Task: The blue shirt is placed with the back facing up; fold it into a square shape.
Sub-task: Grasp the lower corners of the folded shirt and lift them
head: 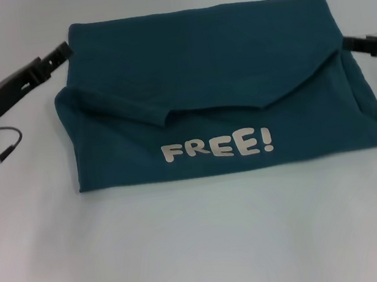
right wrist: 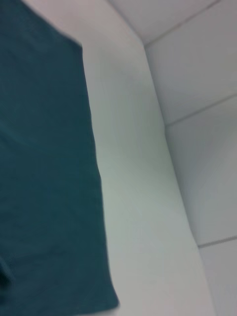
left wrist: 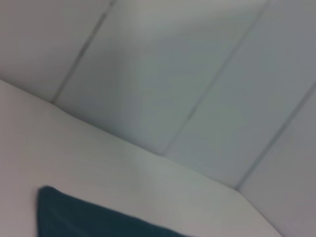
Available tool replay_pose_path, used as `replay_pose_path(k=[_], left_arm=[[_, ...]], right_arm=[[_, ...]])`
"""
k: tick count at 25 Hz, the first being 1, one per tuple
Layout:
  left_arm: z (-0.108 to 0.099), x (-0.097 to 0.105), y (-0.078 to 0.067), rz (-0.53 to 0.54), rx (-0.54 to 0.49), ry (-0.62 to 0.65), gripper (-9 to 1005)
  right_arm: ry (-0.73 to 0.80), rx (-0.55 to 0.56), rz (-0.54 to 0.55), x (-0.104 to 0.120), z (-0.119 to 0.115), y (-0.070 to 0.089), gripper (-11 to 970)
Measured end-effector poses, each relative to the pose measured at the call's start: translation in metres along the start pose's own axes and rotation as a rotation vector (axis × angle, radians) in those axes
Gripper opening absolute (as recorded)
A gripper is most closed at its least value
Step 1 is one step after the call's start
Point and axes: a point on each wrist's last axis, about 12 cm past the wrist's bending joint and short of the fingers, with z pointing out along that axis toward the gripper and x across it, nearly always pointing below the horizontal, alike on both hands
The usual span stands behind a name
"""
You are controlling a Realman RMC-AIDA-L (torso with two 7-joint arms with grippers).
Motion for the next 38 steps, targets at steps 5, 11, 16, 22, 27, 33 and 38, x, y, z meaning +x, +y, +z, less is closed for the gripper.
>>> replay_pose_path(k=[5,11,16,22,27,33,38], left_arm=[[-0.021,0.007,0.002,0.032,0.045,0.051,829],[-0.04,0.015,0.009,0.057,0.055,0.087,828],[-0.044,0.025,0.013,0.122,0.031,0.179,828],[-0.055,0.045,0.018,0.201,0.02,0.25,827],[-0.06,0.056,0.021,0.226,0.001,0.278,827],[-0.061,0.065,0.023,0.26,-0.028,0.301,826],[-0.057,0.072,0.022,0.285,-0.037,0.331,826]], right_arm=[[0.014,-0.092,0.088,0.017,-0.025,-0.005,611],[0.062,-0.218,0.196,0.028,-0.05,-0.004,600],[0.046,-0.243,0.275,0.036,-0.066,-0.01,594],[0.041,-0.23,0.307,0.043,-0.072,-0.015,592],[0.051,-0.233,0.314,0.044,-0.072,-0.014,590],[0.057,-0.232,0.313,0.044,-0.072,-0.014,587],[0.057,-0.225,0.331,0.042,-0.074,-0.017,585]])
